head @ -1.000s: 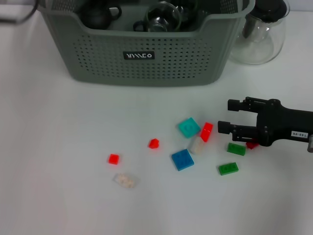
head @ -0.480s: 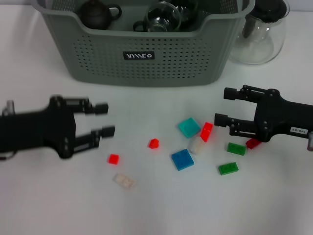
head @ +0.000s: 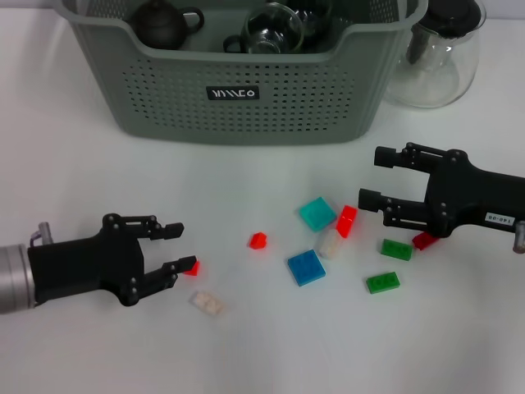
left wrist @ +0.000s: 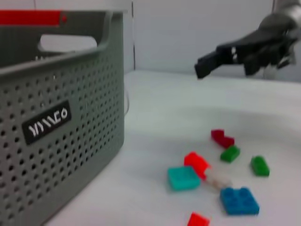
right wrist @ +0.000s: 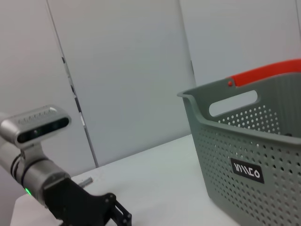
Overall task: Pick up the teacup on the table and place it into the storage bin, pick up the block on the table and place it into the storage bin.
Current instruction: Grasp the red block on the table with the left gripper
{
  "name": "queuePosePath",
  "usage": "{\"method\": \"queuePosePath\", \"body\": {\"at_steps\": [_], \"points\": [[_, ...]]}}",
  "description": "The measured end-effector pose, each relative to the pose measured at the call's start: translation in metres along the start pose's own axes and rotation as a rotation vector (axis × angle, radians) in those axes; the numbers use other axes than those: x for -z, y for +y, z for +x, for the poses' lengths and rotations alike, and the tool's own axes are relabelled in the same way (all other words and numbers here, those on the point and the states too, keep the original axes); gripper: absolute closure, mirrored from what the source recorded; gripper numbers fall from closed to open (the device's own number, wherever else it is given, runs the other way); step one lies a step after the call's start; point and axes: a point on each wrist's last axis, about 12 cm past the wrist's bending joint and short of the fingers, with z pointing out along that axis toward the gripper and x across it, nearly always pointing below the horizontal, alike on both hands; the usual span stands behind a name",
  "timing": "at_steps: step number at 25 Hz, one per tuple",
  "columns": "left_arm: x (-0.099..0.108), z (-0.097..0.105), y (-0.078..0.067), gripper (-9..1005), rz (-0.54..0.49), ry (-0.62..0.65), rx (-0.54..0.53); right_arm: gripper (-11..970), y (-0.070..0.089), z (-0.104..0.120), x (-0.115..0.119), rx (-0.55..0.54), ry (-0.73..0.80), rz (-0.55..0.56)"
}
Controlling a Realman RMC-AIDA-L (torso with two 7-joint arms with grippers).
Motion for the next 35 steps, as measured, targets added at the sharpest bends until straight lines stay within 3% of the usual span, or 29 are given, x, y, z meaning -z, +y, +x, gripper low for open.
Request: {"method": "queuePosePath", "body": {"at_steps": [11, 17, 35], "points": [[-0.013, 0.017, -0.006, 557, -0.043, 0.048, -0.034, 165, 0.002, 0.005, 0.002, -0.022, -0.001, 0.003], [-0.014, 0.02, -0.009, 651, -0.04, 0.053, -0.029, 165, 0.002, 0.005, 0.002, -0.024, 0.003, 0.005], [-0.021, 0.023, -0.01, 712, -0.036, 0.068, -0.033, 165, 0.002, 0.005, 0.002, -0.024, 0.005, 0.004]]}}
